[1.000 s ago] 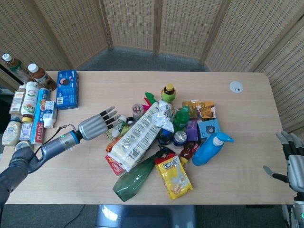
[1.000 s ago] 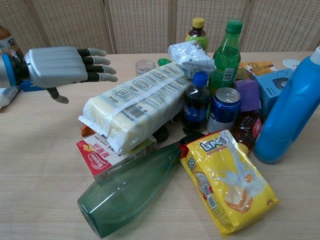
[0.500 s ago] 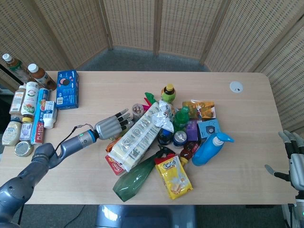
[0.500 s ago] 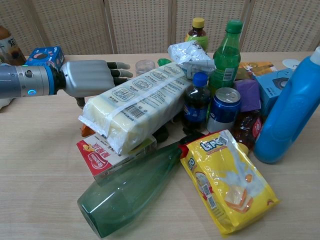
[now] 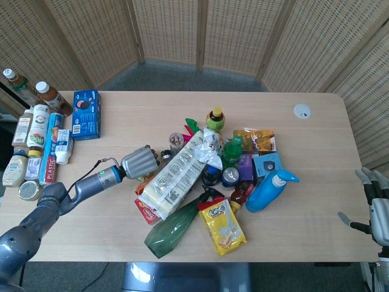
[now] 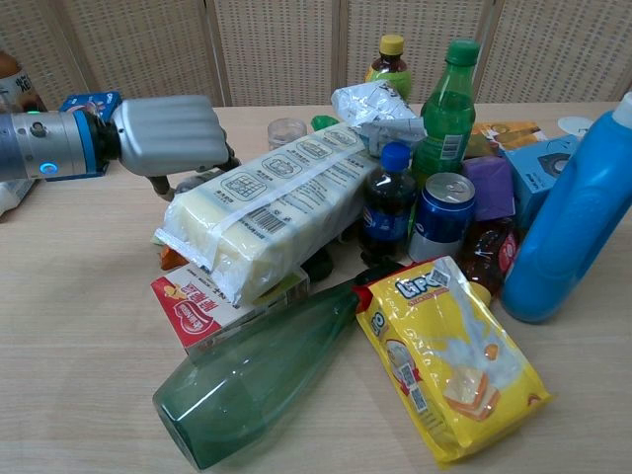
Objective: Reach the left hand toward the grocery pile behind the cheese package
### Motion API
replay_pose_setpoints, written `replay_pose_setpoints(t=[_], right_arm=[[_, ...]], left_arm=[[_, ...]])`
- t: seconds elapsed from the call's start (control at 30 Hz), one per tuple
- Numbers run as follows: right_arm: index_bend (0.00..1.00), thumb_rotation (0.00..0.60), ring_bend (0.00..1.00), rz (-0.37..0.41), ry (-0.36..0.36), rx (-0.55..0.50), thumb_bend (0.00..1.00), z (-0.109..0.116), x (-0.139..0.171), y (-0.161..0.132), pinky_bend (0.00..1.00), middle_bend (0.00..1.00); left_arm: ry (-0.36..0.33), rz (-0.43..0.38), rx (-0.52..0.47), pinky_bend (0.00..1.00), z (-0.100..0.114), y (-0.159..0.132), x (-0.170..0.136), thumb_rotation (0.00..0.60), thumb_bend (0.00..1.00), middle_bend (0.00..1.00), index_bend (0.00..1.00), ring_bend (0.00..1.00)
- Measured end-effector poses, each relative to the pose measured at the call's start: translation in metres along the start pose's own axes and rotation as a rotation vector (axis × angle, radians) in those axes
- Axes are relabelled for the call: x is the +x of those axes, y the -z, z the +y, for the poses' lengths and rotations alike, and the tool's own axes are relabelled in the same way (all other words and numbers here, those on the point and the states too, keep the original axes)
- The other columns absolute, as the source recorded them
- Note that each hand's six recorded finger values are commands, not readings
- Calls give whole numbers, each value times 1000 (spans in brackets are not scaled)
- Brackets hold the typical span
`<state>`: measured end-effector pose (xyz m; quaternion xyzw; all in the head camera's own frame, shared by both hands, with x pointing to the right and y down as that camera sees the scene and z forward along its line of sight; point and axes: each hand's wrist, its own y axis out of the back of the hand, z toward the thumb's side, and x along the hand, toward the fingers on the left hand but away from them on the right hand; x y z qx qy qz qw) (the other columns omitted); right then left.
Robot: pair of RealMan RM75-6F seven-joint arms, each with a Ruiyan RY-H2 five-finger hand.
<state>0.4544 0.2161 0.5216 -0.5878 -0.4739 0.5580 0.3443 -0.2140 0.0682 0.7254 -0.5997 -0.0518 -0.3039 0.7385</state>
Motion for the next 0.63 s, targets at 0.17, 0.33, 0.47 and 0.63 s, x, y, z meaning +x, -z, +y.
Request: replay_pose_setpoints(t=[0.17,0.33,0.47,0.63], right_arm=[[0,600,0,16,8,-9,0,3,3,-4,0,0],[0,600,0,39,13,-21,0,7,6,-8,0,0],[0,600,0,59,24,-33,0,11,10,-12,0,0],[0,600,0,80,42,-48,0,18,14,-16,0,0]], left_arm=[[-58,17,8,756,19,19,-16,600,2,631,791,641],[-109,45,23,755,46,40,-39,600,2,628,790,640],[-140,76,39,756,72,57,-60,600,2,627,790,638],[-164,129,83,754,109,81,-91,600,1,623,790,637]])
